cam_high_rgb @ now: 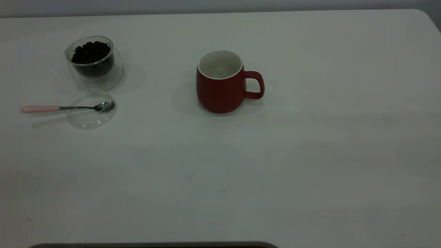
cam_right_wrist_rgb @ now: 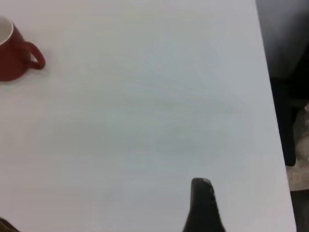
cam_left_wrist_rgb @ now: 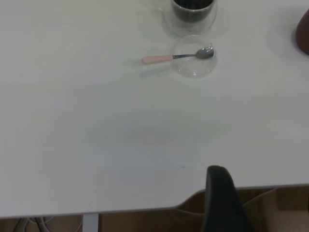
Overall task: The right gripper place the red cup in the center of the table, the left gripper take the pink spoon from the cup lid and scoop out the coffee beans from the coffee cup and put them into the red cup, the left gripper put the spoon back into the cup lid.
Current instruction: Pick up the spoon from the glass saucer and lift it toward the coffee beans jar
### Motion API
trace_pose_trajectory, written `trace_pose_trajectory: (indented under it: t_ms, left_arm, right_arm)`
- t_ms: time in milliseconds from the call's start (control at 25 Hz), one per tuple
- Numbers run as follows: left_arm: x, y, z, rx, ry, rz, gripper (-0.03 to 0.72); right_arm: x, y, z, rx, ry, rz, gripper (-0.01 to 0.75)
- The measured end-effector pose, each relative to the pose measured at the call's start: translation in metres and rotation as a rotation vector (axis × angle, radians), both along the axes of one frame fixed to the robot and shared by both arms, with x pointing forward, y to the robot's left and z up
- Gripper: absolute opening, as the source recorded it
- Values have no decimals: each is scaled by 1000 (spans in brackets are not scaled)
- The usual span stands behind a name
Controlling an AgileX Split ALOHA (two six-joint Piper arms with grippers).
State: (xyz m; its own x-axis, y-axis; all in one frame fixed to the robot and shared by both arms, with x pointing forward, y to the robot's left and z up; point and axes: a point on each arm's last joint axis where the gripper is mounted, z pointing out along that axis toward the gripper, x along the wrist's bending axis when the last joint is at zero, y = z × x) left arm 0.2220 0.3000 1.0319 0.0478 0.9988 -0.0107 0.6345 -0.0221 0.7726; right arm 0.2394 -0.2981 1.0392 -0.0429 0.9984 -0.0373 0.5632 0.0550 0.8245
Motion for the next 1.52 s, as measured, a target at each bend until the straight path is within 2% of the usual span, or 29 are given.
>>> trace_pose_trajectory:
  t_ms: [1200,1360,1520]
  left_arm:
    - [1,0,1,-9,-1,6,475]
    - [22,1,19,-7,32,35,475]
    - [66,3,35,-6,100,86,475]
  right_arm:
    - [-1,0,0,0,-7,0,577]
    - [-1,0,0,0,-7,0,577]
    - [-1,0,0,0,-7,0,577]
